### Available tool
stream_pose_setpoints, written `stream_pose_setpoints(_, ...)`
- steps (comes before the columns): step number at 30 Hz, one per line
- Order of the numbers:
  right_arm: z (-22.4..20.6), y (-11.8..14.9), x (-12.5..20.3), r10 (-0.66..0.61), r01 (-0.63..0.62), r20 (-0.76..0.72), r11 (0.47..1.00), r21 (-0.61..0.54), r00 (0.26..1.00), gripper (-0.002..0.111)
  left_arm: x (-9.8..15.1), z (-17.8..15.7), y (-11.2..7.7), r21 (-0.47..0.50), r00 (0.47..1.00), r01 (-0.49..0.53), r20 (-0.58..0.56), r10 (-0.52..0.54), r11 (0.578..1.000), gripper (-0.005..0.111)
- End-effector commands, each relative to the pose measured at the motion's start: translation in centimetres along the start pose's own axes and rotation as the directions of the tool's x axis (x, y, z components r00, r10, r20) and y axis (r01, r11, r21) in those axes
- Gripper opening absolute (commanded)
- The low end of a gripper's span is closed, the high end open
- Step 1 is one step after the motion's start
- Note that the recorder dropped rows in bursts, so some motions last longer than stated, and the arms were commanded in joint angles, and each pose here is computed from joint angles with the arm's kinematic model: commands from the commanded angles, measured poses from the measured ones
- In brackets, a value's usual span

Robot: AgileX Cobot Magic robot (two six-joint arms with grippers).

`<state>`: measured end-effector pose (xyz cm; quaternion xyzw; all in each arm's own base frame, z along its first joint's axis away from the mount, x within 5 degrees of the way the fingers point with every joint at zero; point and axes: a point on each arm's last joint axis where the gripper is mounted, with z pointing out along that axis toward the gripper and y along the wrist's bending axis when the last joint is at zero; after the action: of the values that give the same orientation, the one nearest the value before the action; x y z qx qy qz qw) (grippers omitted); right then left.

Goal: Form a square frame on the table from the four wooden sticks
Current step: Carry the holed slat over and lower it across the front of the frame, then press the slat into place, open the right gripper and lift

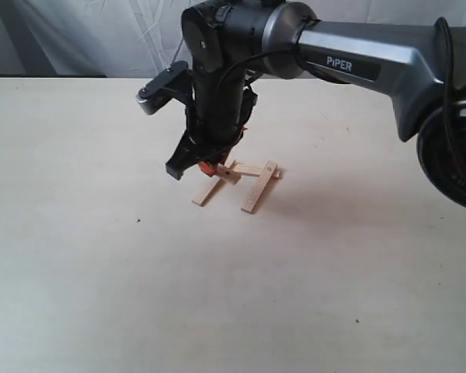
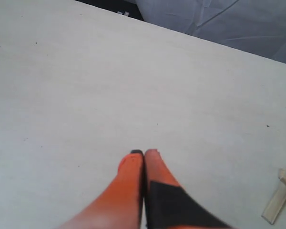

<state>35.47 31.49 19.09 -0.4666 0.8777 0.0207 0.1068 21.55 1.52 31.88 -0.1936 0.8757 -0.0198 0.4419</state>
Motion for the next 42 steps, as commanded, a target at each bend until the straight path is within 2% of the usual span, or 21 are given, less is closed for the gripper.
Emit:
stream_pose_setpoints(1,0.8,-1.6,1.5,-0.047,0.047,-0.070,0.999,-0.002,0.996,0.000,0.0,-0.2,-0.1,0.011,1.000,0.000,0.016,0.000,1.000,0.000)
stream_pose_setpoints(5,2.3,-1.4,2.2,-0.119,0.118,-0.068,0.993,-0.018,0.991,0.000,0.0,-0.2,-0.1,0.013,1.000,0.004,0.014,-0.005,1.000,0.000)
stream_pose_setpoints(18,3.8,-1.3,2.4,-0.170,0.170,-0.024,0.985,-0.001,0.985,0.000,0.0,-0.2,-0.1,0.015,1.000,0.006,0.015,-0.006,1.000,0.000)
stream_pose_setpoints(22,5.6,-1.2,2.9,-0.171,0.169,-0.072,0.985,-0.025,0.983,0.000,-0.1,-0.2,-0.1,0.016,1.000,0.006,0.017,-0.006,1.000,0.000)
stream_pose_setpoints(30,5.9,-1.3,2.9,-0.178,0.178,-0.075,0.984,-0.014,0.981,0.000,-0.1,-0.2,-0.1,0.017,1.000,0.006,0.019,-0.006,1.000,0.000)
stream_pose_setpoints(32,5.9,-1.3,2.9,-0.172,0.171,-0.076,0.985,-0.013,0.982,0.009,-0.1,-0.2,-0.1,0.017,1.000,0.006,0.019,-0.006,1.000,0.000)
stream_pose_setpoints(35,5.9,-1.3,2.9,-0.160,0.159,-0.084,0.987,-0.016,0.984,0.041,-0.1,-0.2,-0.1,0.017,1.000,0.006,0.019,-0.006,1.000,0.000)
stream_pose_setpoints(36,5.9,-1.3,3.0,-0.151,0.150,-0.088,0.988,-0.017,0.985,0.046,-0.1,-0.2,-0.1,0.017,1.000,0.006,0.019,-0.006,1.000,0.000)
stream_pose_setpoints(38,5.6,-1.2,2.9,-0.103,0.102,-0.082,0.995,-0.014,0.991,0.051,-0.1,-0.2,-0.1,0.017,1.000,0.006,0.019,-0.006,1.000,0.000)
stream_pose_setpoints(42,3.3,-1.3,2.6,0.028,-0.028,-0.043,1.000,0.005,0.999,0.050,-0.1,-0.2,-0.1,0.017,1.000,0.006,0.019,-0.006,1.000,0.000)
